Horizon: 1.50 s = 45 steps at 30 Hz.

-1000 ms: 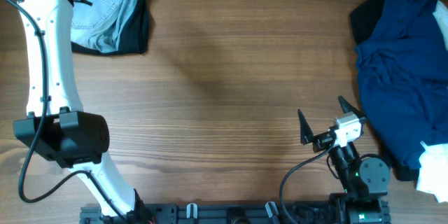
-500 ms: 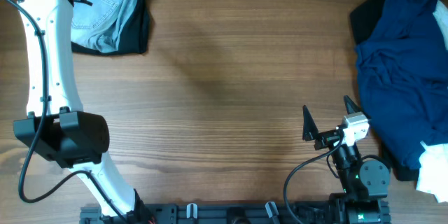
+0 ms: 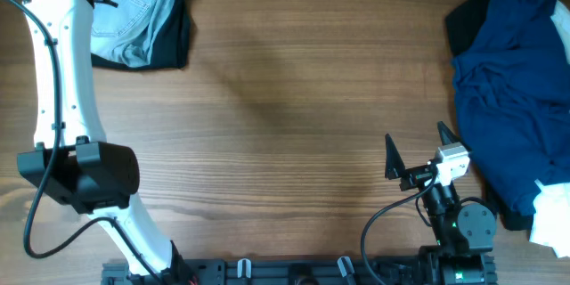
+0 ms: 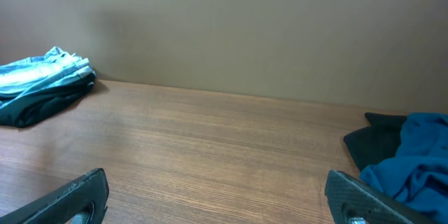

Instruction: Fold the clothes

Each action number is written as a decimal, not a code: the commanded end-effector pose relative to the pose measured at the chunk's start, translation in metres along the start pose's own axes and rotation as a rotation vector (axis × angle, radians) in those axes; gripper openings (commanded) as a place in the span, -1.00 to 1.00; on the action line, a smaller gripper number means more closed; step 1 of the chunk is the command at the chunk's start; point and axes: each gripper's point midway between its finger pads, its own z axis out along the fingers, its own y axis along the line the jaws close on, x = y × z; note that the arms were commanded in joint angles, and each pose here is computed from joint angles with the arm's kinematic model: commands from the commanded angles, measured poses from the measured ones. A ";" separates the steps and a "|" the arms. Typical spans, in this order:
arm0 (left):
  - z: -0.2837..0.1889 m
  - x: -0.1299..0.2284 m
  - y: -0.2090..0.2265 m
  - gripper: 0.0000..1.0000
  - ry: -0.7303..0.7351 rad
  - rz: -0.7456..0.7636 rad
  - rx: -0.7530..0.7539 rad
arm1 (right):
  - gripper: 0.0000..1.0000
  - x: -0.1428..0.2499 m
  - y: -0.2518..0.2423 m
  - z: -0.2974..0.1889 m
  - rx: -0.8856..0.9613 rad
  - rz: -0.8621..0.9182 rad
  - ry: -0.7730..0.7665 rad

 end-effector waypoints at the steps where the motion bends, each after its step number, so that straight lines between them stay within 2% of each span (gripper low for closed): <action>1: -0.071 -0.015 -0.017 1.00 -0.102 0.036 -0.033 | 1.00 0.002 -0.002 0.000 0.013 0.020 -0.002; 4: -0.120 -0.019 -0.025 1.00 -0.174 0.065 -0.060 | 0.99 0.002 -0.002 0.000 0.013 0.021 -0.002; 7: -0.159 -0.010 -0.041 1.00 -0.207 0.081 0.035 | 0.99 0.002 -0.002 0.000 0.013 0.021 -0.002; 10: -0.179 0.017 -0.049 1.00 -0.206 0.090 0.143 | 1.00 0.002 -0.002 0.000 0.013 0.021 -0.002; 15: -0.178 0.080 -0.040 1.00 -0.214 0.092 0.189 | 1.00 0.002 -0.002 0.000 0.013 0.021 -0.002; 24: -0.159 0.219 -0.013 1.00 -0.443 0.064 0.265 | 0.99 0.002 -0.002 0.000 0.013 0.021 -0.002; 29: -0.159 0.265 -0.009 1.00 -0.523 0.072 0.314 | 1.00 0.002 -0.002 0.000 0.013 0.020 -0.002; 36: -0.154 0.273 -0.009 1.00 -0.663 -0.021 0.378 | 1.00 0.002 -0.002 0.000 0.013 0.021 -0.002; 45: -0.183 0.252 -0.010 1.00 -0.909 -0.053 0.442 | 0.99 0.002 -0.002 0.000 0.013 0.020 -0.002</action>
